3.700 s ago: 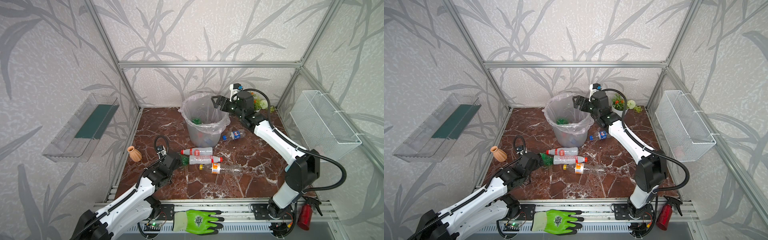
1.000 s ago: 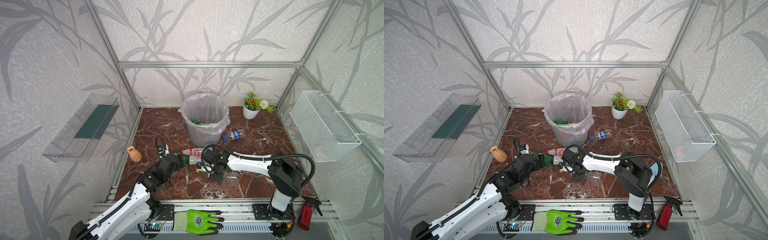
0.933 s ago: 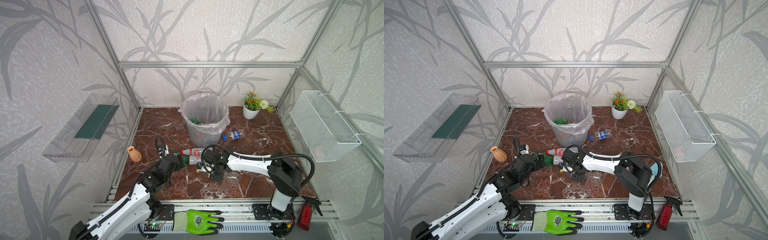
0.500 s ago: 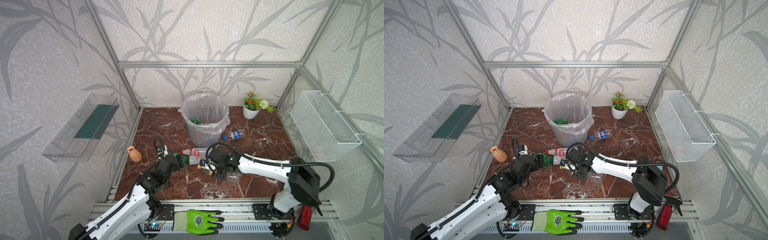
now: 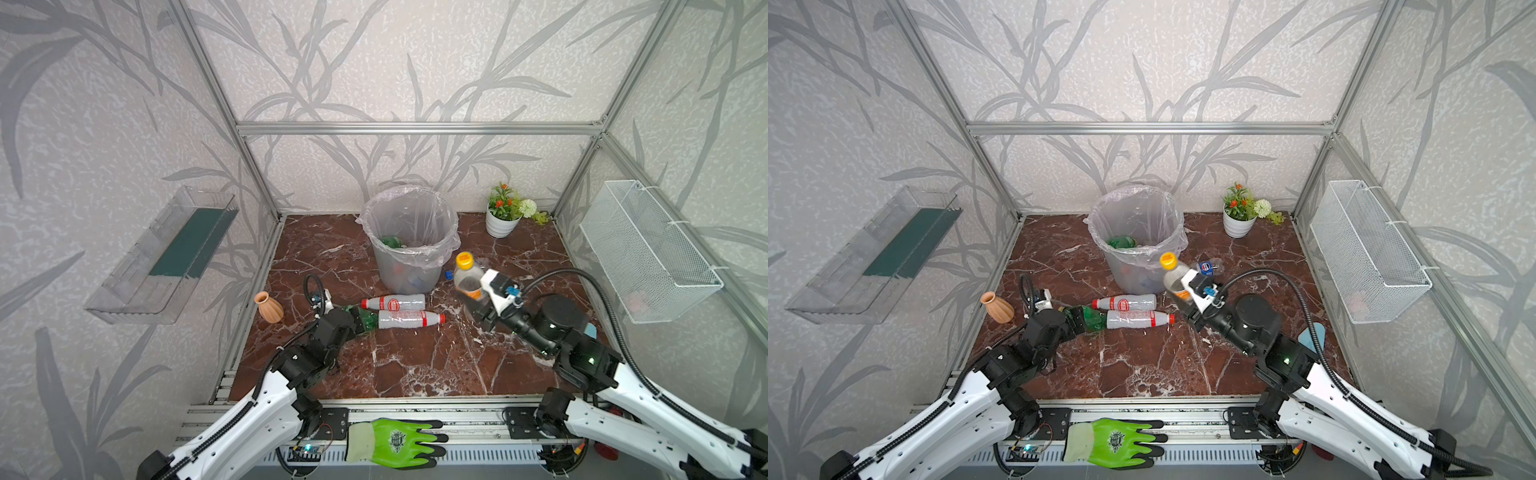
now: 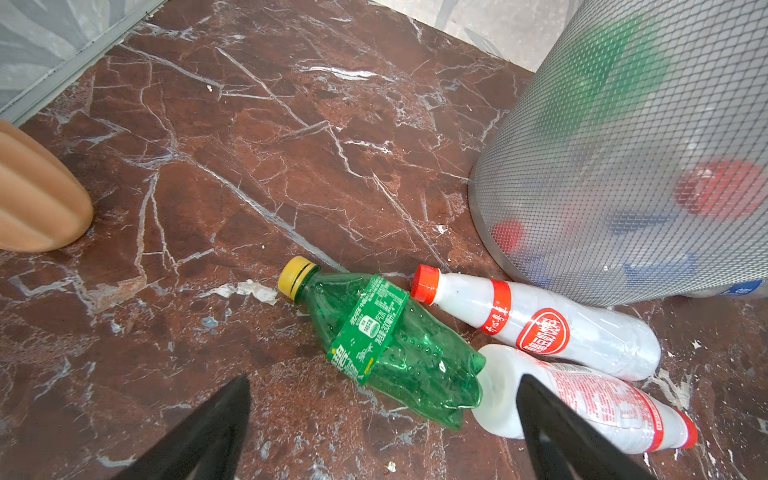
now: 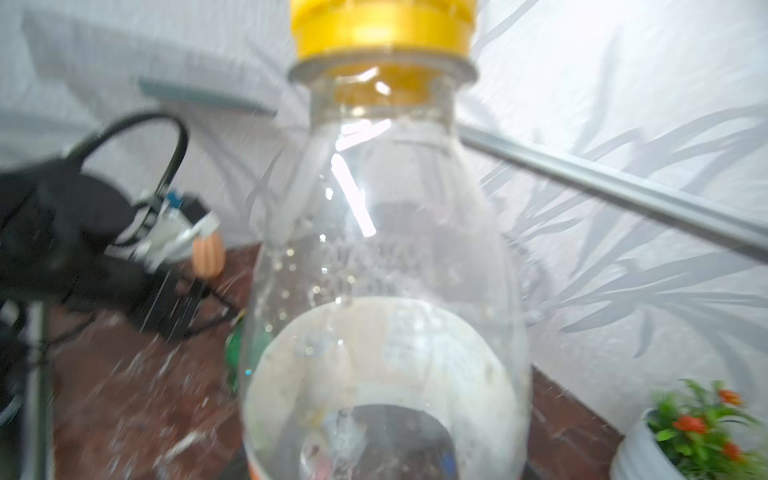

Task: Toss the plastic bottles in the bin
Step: 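Lift the orange-labelled bottle with the right gripper over the bin and release, then lower the left gripper onto the white red-capped bottles while the right gripper withdraws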

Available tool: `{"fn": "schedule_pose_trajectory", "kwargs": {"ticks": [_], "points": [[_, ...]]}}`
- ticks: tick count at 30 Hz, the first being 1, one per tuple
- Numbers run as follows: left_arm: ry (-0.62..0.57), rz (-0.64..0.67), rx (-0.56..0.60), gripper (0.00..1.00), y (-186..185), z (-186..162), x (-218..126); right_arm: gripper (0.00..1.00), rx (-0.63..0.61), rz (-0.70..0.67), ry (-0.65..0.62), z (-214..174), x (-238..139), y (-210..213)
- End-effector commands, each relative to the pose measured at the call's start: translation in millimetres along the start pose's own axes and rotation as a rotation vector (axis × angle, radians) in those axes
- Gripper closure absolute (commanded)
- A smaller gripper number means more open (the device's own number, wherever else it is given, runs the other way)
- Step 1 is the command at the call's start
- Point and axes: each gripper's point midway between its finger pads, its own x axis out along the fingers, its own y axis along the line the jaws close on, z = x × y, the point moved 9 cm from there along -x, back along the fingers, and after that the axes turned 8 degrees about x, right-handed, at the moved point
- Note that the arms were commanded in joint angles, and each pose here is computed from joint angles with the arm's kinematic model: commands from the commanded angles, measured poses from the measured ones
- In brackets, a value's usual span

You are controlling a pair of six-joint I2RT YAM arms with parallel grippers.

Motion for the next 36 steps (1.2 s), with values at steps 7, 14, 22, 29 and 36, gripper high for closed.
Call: {"fn": "schedule_pose_trajectory", "kwargs": {"ticks": [7, 14, 22, 29, 36], "points": [[0.014, 0.006, -0.003, 0.01, 1, -5, 4, 0.45, 0.130, -0.026, -0.459, 98, 43, -25], [0.036, -0.004, -0.004, 0.01, 0, -7, 4, 0.33, 0.180, 0.068, -0.096, 60, 188, -39], [0.047, -0.021, 0.034, 0.01, 3, -5, -5, 0.01, 0.109, -0.088, 0.050, 52, 196, -60], [0.026, -0.154, 0.111, 0.01, -12, 4, -10, 0.01, 0.074, -0.189, 0.056, 55, 140, -70], [0.002, -0.210, 0.293, 0.01, -39, 4, -13, 0.01, 0.111, -0.270, 0.174, 2, 95, -81]]}}
